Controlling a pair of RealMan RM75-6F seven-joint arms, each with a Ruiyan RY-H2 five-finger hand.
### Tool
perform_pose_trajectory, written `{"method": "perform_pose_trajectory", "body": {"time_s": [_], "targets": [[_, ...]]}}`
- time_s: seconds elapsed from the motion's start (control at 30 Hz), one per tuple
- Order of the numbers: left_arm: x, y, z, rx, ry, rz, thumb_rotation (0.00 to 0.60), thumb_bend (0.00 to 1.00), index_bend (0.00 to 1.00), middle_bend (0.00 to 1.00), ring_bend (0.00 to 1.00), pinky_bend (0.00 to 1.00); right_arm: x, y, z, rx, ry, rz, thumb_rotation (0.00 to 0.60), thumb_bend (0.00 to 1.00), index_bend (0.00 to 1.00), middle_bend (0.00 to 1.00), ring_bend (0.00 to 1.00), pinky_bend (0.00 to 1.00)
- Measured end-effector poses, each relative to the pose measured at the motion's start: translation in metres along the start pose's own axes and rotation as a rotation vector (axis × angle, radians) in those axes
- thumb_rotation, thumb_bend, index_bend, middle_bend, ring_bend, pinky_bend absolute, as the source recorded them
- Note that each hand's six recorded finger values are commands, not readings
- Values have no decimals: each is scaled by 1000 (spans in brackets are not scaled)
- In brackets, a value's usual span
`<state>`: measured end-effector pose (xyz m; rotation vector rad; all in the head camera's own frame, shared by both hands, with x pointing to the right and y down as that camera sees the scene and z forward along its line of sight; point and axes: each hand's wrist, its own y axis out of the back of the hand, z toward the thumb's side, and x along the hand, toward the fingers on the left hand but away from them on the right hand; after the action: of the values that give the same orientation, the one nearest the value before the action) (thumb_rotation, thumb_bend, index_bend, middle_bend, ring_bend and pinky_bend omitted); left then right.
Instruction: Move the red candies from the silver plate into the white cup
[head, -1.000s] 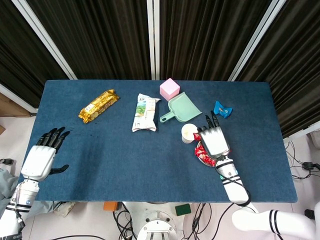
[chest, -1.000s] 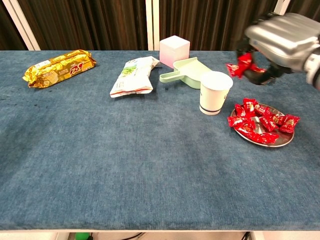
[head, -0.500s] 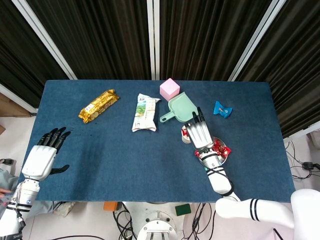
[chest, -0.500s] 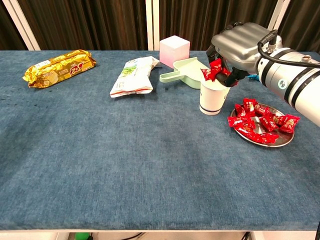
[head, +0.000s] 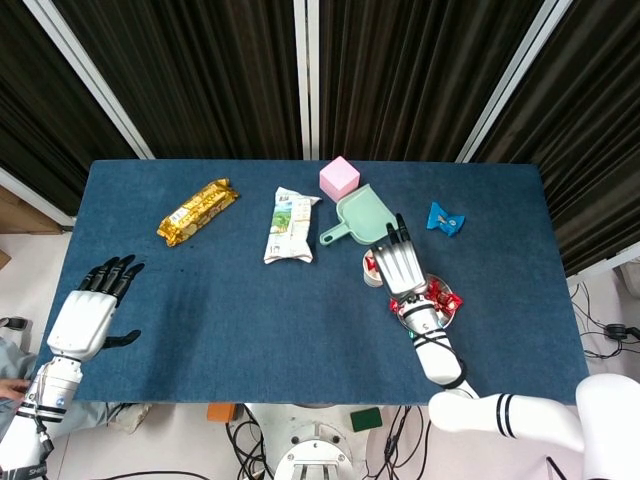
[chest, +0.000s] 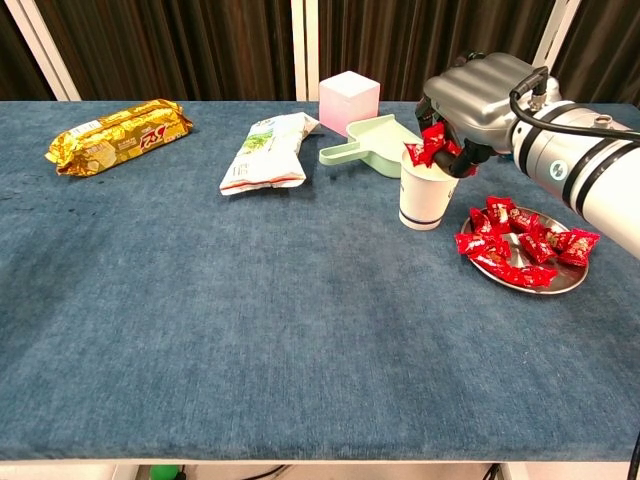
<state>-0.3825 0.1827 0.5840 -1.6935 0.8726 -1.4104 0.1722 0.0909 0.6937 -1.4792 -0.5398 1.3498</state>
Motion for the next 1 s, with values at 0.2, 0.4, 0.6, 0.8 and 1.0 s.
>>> {"method": "perform_pose_trajectory", "body": {"time_s": [0.2, 0.4, 0.6, 0.8, 1.0], "targets": [[1, 0, 0, -1, 1, -1, 600, 33, 100, 30, 5, 144, -1, -4, 0, 12, 8, 17, 600, 487, 664, 558, 129, 0], [2, -3, 2, 4, -7, -10, 600, 34, 100, 30, 5, 144, 0, -6, -1, 4, 18, 30, 600, 419, 539, 516, 114, 0], [1, -3, 3, 5, -7, -10, 600, 33, 100, 30, 5, 144, 1, -5, -2, 1, 26, 28, 600, 400, 403, 440, 62, 0], [2, -4, 4, 8, -10, -16, 600, 33, 99, 30, 5, 144, 2, 0, -3, -17, 31, 10, 600, 389, 356, 389, 31, 0], [1, -3, 4, 9, -9, -14, 600, 34, 100, 30, 5, 144, 9, 11, -11, -50, 28, -32, 600, 384, 345, 369, 23, 0]]}}
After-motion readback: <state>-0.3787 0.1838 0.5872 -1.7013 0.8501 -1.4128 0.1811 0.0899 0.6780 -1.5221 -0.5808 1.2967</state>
